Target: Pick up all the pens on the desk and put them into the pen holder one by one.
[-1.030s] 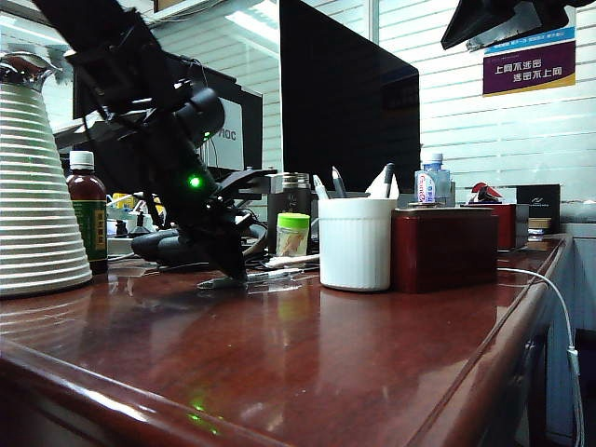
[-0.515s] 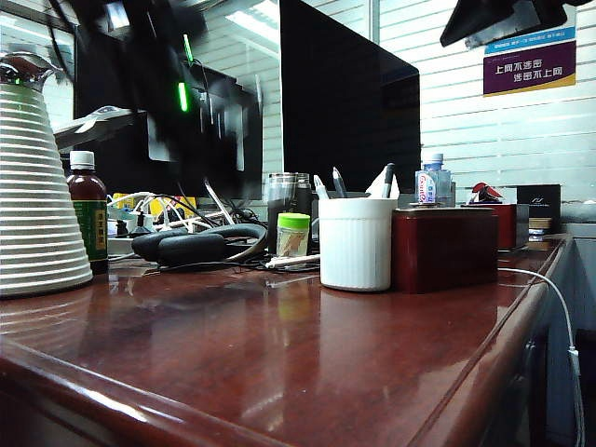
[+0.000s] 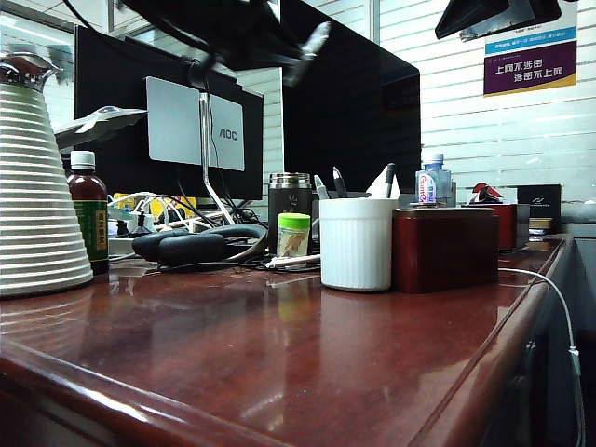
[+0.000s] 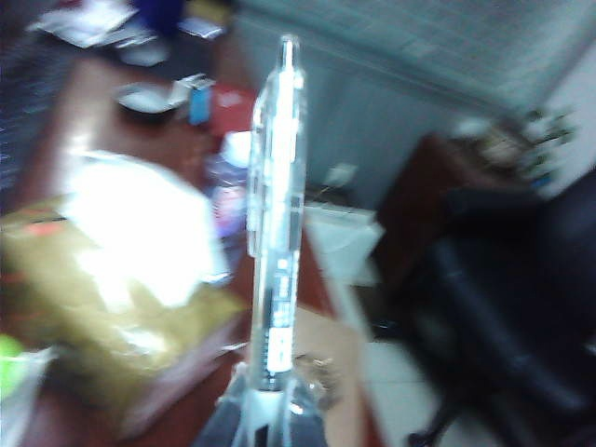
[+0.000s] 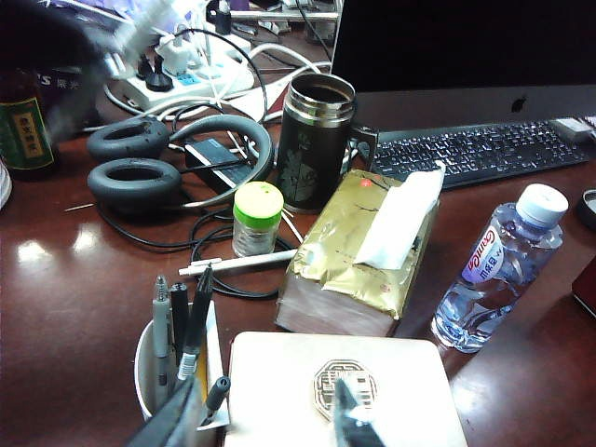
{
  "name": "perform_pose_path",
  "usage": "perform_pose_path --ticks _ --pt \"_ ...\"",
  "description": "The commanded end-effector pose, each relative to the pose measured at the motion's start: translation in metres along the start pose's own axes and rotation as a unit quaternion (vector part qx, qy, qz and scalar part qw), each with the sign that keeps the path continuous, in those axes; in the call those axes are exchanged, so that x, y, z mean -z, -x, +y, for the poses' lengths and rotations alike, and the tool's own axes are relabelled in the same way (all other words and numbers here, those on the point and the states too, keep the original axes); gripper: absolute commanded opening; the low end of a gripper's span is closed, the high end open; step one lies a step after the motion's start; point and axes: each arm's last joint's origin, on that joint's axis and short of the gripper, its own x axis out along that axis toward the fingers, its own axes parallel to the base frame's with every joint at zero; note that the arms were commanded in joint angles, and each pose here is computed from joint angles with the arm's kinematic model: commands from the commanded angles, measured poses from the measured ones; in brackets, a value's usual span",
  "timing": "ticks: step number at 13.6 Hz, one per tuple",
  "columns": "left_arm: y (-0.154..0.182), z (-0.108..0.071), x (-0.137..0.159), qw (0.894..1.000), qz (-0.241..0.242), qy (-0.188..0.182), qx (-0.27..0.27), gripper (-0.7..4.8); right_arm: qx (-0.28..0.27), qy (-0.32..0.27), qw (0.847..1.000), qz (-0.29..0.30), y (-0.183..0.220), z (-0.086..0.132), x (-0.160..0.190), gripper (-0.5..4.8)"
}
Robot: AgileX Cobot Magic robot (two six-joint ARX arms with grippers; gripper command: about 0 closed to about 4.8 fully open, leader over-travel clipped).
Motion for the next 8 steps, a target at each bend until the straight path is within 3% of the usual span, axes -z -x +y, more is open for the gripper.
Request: perform_pose_path --ticks 1,3,5,8 --pt "-0.014 -0.006 0.038 0.993 -0.099 0.033 0.049 -0.06 0.001 0.004 1.000 -0.013 0.002 0.000 -0.004 1.84" --pt "-0.019 -0.009 0.069 0.983 -0.168 0.041 0.057 -0.06 0.002 0.004 1.000 -0.012 0.002 0.000 -0.004 1.84" --pt "-0.034 -0.010 0.100 0.980 -0.178 0.074 0.054 -0.06 0.007 0.006 1.000 -0.009 0.002 -0.003 -0.003 1.84" --pt "-0.054 -0.016 0.131 0.978 -0.189 0.084 0.037 -0.06 0.015 0.012 1.000 0.000 0.003 -0.007 -0.001 1.84"
